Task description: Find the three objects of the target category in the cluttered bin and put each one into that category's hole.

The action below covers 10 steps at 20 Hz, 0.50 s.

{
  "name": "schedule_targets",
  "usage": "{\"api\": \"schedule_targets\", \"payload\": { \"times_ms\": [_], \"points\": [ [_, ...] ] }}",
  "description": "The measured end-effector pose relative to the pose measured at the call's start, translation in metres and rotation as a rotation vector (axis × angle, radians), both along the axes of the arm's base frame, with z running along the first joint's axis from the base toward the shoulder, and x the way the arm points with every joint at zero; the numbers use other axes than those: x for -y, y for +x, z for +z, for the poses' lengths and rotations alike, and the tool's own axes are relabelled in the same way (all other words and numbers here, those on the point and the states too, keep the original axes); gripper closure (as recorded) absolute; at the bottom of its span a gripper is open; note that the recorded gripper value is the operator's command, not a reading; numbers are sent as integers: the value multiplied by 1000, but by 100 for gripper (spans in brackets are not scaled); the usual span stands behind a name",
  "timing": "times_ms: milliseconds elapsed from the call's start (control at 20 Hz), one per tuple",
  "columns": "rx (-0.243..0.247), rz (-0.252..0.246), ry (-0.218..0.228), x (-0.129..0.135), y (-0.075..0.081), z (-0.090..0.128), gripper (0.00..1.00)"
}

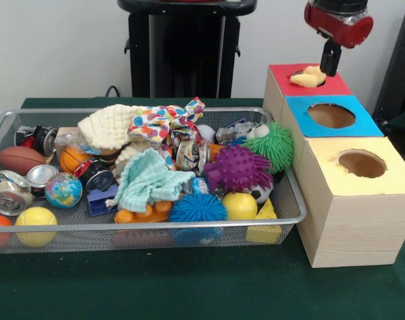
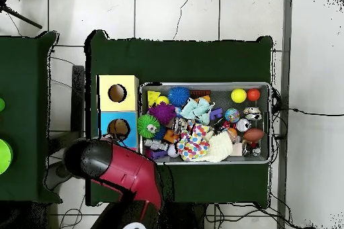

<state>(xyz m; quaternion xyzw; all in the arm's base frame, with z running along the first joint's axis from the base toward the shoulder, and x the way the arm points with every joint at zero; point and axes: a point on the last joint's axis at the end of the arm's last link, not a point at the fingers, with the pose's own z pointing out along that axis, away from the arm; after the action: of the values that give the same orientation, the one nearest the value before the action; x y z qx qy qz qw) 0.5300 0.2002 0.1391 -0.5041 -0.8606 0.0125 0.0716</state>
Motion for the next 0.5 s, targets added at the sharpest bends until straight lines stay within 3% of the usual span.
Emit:
{"api": "schedule_targets", "payload": {
  "times_ms": [300,500],
  "points": [
    [-23,-32,7,10,-26,7,100],
    [-30,-80,-2,30,-51,2,100]
  ]
}}
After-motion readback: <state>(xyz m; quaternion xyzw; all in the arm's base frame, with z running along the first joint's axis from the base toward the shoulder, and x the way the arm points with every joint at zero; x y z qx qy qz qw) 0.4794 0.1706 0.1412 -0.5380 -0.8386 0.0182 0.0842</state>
